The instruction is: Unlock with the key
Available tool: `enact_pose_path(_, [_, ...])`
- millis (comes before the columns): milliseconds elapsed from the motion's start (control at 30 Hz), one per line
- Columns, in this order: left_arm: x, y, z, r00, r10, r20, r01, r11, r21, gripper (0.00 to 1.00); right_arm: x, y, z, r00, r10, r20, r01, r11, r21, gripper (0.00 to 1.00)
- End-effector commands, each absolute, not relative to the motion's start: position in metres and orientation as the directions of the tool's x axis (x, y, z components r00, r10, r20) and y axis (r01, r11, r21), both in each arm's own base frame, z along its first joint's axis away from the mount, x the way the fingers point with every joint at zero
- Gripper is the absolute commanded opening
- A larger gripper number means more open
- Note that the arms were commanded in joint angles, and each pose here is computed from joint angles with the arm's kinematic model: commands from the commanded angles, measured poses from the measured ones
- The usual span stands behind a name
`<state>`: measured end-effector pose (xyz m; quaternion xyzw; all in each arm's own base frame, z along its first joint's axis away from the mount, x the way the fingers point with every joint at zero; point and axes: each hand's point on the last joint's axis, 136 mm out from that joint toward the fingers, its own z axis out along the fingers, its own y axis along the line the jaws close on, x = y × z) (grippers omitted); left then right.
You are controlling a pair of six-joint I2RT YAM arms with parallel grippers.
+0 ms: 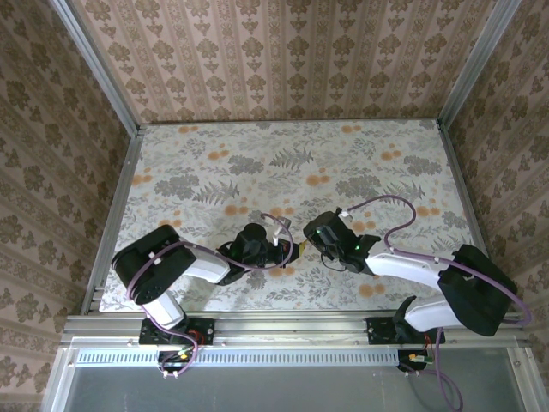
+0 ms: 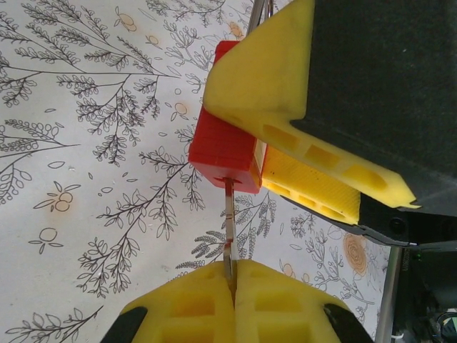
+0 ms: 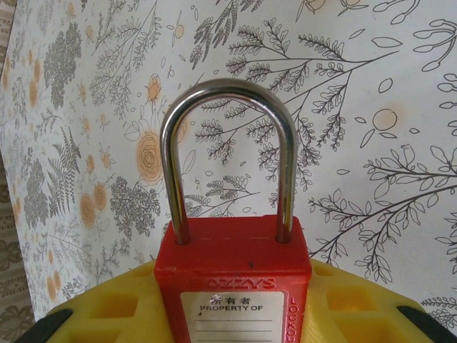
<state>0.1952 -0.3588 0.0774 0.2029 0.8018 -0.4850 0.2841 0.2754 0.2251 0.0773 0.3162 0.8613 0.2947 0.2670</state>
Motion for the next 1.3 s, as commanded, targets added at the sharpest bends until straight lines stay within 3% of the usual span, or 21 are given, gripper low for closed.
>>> enact_pose_path(0, [0.23, -0.38, 0.214, -0.515, -0.307, -0.801, 0.77, 0.245, -0.589, 0.06, 0.198, 0.287, 0.077, -0.895, 0.447, 0.002, 0.312, 0.62, 0.72, 0.0])
enact_pose_path(467, [0.225, -0.381, 0.237, -0.497, -0.334, -0.801, 0.792, 0.202, -0.576, 0.02, 0.205, 0.284, 0.116, -0.873, 0.487, 0.012, 0.29, 0.499, 0.817, 0.0])
enact_pose_path(767, [0.221, -0.374, 0.263, -0.452, -0.369, -0.812, 0.823, 0.18, -0.539, 0.0, 0.197, 0.286, 0.111, -0.886, 0.464, 0.025, 0.29, 0.51, 0.81, 0.0])
enact_pose_path(933, [0.222, -0.369, 0.281, -0.434, -0.395, -0.81, 0.835, 0.162, -0.527, 0.0, 0.187, 0.289, 0.104, -0.915, 0.403, -0.028, 0.241, 0.602, 0.761, 0.0])
enact_pose_path(1267, [0.217, -0.362, 0.305, -0.455, -0.4, -0.795, 0.849, 0.074, -0.523, 0.0, 0.178, 0.305, 0.125, -0.958, 0.233, -0.166, 0.012, 0.612, 0.79, 0.0])
